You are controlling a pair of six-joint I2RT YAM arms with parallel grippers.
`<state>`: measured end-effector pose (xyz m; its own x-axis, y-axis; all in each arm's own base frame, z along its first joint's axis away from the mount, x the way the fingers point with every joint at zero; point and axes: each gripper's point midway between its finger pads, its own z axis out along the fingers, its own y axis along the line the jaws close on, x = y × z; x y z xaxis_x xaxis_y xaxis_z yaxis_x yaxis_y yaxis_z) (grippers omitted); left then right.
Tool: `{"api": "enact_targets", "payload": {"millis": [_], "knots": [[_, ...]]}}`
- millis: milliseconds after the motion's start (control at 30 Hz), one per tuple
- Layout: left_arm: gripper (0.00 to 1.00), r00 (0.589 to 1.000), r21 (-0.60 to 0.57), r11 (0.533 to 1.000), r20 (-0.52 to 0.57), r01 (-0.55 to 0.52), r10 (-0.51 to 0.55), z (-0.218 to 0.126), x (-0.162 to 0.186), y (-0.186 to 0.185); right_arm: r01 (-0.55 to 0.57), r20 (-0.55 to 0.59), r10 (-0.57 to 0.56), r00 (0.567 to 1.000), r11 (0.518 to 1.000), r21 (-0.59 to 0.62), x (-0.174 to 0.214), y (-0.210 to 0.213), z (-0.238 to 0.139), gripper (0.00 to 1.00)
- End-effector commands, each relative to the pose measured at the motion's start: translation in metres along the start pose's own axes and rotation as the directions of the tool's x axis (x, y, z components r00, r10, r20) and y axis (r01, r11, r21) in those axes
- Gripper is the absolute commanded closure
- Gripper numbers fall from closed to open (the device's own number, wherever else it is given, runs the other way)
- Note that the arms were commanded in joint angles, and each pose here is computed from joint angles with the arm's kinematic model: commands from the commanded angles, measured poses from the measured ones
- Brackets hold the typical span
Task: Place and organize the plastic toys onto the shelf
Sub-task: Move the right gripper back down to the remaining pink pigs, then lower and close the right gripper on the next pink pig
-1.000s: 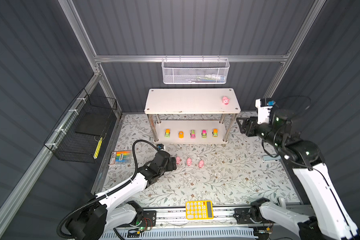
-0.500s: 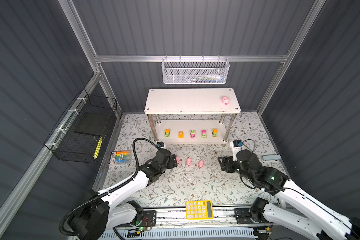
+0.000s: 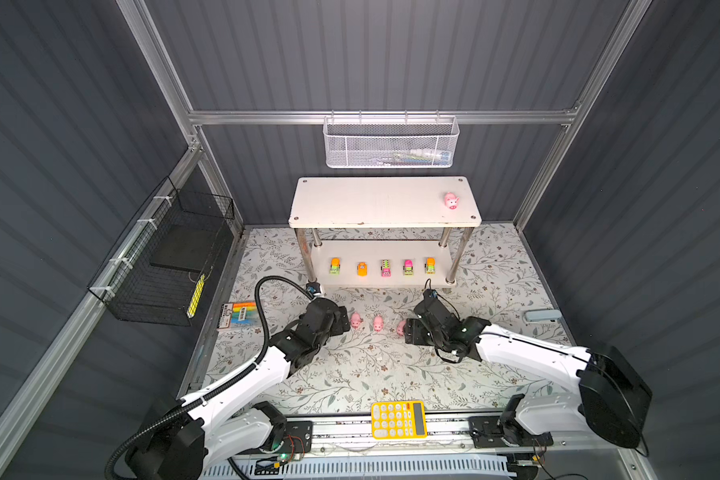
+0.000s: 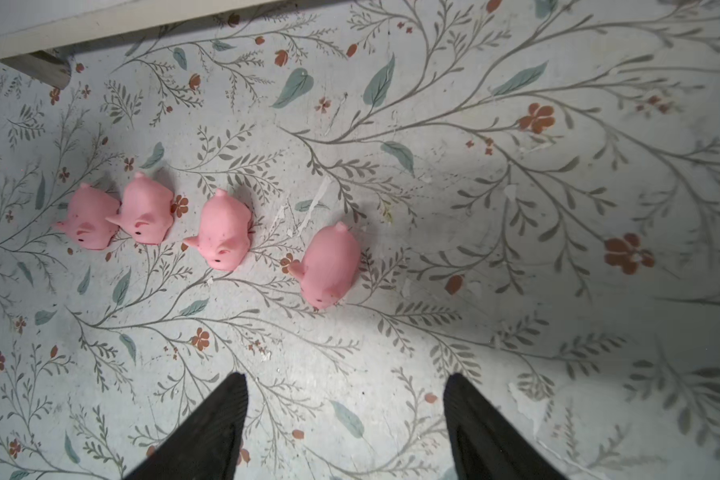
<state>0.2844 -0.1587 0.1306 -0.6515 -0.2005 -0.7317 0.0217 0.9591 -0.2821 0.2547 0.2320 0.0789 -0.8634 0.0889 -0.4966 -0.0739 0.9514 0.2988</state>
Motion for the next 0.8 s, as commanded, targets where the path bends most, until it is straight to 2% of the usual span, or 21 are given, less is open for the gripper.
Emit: {"api": "enact_targets", "payload": {"millis": [0, 367, 767], "knots": [[0.13, 1.0, -0.018, 1.0, 0.006, -0.002, 0.002, -0.001, -0.004, 0.002, -0.049, 0.003, 0.049, 0.999, 0.997, -0.056, -0.013, 0.024, 0.006, 0.24], [0.13, 1.0, -0.026, 1.0, 0.003, 0.005, -0.005, 0.0, -0.001, 0.004, -0.055, -0.12, 0.055, 0.991, 0.998, 0.004, 0.004, 0.026, 0.044, 0.25], [0.13, 1.0, -0.031, 1.0, -0.008, 0.004, -0.004, 0.005, 0.004, 0.005, -0.073, -0.152, 0.082, 0.985, 0.995, 0.069, 0.008, 0.017, 0.054, 0.31]]}}
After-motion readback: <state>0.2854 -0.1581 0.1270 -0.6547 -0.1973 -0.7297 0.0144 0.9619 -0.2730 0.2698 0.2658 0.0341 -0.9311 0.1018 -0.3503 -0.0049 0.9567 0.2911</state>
